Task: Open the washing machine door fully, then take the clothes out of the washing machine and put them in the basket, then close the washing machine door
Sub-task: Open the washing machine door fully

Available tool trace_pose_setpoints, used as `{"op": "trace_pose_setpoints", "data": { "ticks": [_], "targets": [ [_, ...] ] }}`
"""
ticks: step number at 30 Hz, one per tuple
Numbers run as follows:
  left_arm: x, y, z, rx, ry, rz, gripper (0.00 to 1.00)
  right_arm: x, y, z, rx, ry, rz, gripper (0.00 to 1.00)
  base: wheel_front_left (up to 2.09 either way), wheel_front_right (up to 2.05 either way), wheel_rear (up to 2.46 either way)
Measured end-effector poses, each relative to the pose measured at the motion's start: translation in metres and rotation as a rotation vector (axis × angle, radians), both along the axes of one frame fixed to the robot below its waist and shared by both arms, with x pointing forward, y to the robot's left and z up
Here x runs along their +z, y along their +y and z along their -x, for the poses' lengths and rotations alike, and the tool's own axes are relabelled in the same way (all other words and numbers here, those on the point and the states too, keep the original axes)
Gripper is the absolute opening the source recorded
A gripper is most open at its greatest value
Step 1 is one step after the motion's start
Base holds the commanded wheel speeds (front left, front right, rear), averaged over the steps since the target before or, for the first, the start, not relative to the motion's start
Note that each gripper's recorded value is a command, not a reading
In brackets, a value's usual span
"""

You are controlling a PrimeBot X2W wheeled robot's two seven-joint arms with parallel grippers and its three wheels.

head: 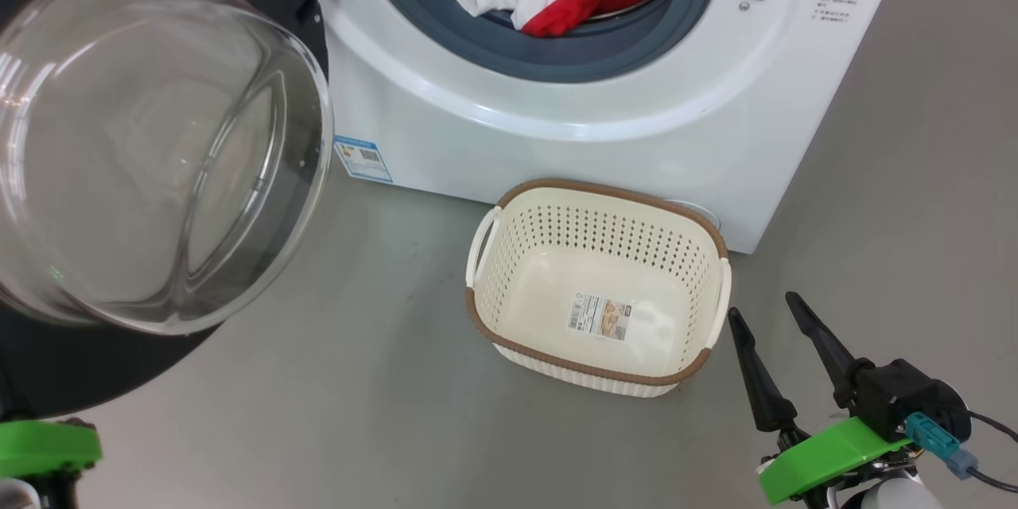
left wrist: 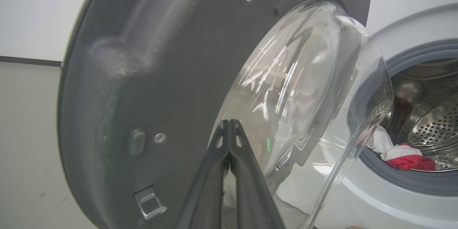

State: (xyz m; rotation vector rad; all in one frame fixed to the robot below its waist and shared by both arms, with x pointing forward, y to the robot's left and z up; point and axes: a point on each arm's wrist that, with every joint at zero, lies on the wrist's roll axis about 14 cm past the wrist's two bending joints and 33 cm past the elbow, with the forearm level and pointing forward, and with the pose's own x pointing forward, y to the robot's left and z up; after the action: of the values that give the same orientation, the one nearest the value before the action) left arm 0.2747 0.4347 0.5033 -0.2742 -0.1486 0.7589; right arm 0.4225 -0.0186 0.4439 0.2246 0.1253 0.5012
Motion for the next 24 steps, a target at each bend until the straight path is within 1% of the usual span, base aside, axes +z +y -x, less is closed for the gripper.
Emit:
{"op": "trace_pose_setpoints", "data": {
  "ticks": [4,6,7,10,11,12,13,17,20,24],
  "targets": [
    [-0.002,-0.012,0.002,-0.038,0.001,-0.001,0.00,0.007,0.000,0.002,-0.004,-0.013,-0.011,1.00,0.00,0.00,0.00],
    [-0.003,-0.018,0.004,-0.057,0.003,-0.004,0.28,0.010,0.001,0.003,-0.004,-0.019,-0.013,1.00,0.00,0.00,0.00],
    [-0.003,-0.021,0.005,-0.066,0.002,-0.004,0.36,0.011,0.001,0.003,-0.005,-0.020,-0.014,1.00,0.00,0.00,0.00],
    [-0.004,-0.036,0.002,-0.117,0.004,-0.009,0.49,0.015,0.000,0.005,-0.009,-0.028,-0.020,1.00,0.00,0.00,0.00],
    [-0.005,-0.042,0.000,-0.141,0.007,-0.011,0.65,0.016,0.000,0.005,-0.013,-0.028,-0.024,1.00,0.00,0.00,0.00],
    [-0.006,-0.050,-0.002,-0.167,0.011,-0.012,0.85,0.017,-0.002,0.005,-0.018,-0.029,-0.026,1.00,0.00,0.00,0.00],
    [-0.009,-0.057,-0.004,-0.192,0.019,-0.012,1.00,0.017,-0.004,0.006,-0.023,-0.031,-0.025,1.00,0.00,0.00,0.00],
    [-0.013,-0.083,-0.013,-0.286,0.033,-0.015,1.00,0.016,-0.015,0.010,-0.053,-0.023,-0.028,1.00,0.00,0.00,0.00],
    [-0.008,-0.106,-0.028,-0.387,0.035,-0.046,1.00,0.019,-0.026,0.010,-0.086,-0.031,-0.030,1.00,0.00,0.00,0.00],
    [-0.004,-0.127,-0.043,-0.477,0.027,-0.070,1.00,0.021,-0.044,0.009,-0.140,-0.037,-0.026,1.00,0.00,0.00,0.00]
  ]
}}
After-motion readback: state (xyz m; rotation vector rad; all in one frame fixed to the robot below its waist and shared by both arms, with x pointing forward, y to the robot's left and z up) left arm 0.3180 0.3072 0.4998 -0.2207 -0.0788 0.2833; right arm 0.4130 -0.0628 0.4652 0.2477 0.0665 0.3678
